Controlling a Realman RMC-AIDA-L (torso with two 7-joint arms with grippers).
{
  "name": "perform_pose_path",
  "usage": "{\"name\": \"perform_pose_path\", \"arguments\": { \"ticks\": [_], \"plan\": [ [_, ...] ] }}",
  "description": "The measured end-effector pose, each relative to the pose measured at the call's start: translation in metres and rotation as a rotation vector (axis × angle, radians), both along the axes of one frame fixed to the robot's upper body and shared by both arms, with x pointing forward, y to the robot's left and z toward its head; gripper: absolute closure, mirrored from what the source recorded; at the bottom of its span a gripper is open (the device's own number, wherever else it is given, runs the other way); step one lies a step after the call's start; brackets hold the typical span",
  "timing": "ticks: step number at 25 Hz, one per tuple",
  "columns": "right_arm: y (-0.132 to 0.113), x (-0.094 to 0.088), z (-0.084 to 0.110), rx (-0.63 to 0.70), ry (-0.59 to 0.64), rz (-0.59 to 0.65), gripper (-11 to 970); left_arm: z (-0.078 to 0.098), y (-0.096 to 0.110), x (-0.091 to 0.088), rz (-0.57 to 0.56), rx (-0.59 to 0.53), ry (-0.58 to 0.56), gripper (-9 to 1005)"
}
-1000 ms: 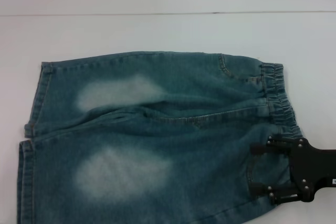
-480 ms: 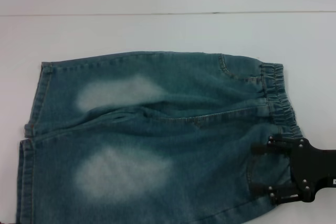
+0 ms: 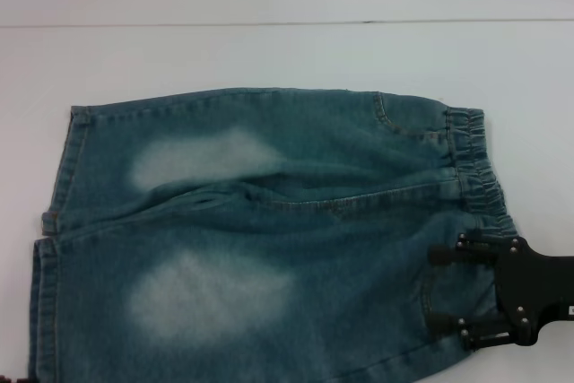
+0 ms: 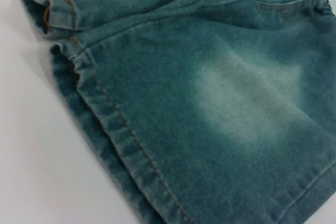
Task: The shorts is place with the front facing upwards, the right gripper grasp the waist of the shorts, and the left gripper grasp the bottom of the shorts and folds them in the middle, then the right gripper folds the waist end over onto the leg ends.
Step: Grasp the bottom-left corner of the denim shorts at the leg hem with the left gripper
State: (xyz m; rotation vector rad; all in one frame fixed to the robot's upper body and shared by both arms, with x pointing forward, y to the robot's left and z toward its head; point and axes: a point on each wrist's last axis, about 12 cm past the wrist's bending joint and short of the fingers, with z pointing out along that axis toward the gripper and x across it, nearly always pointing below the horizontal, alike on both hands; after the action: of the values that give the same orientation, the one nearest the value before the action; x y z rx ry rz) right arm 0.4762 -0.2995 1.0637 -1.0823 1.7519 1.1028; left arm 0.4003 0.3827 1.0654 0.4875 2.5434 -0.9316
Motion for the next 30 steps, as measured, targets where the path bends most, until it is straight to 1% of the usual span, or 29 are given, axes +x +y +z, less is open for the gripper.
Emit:
{"name": "perform_pose_path", "arguments": {
  "ticks": [8, 14, 25, 30],
  "plan": [
    [0.0002, 0.0003, 0.0004, 0.001, -0.001, 0.002, 73, 0.0049, -0.0039, -0.0033, -0.033, -0.047, 0.011, 284],
    [0.0001, 0.0003, 0.0005, 0.000, -0.001, 0.002, 74, 0.0046, -0.0011, -0.0035, -0.017, -0.029, 0.013, 283],
    [-0.0003, -0.0003, 0.0000, -0.001, 0.000, 0.000, 77, 0.0042, -0.0061, -0.0050, -0.044, -0.064, 0.027, 284],
    [-0.0004, -0.0001, -0.0001, -0.002, -0.002, -0.001, 78, 0.0037, -0.0063, -0.0039, -0.038, -0.062, 0.031, 291]
  ]
}}
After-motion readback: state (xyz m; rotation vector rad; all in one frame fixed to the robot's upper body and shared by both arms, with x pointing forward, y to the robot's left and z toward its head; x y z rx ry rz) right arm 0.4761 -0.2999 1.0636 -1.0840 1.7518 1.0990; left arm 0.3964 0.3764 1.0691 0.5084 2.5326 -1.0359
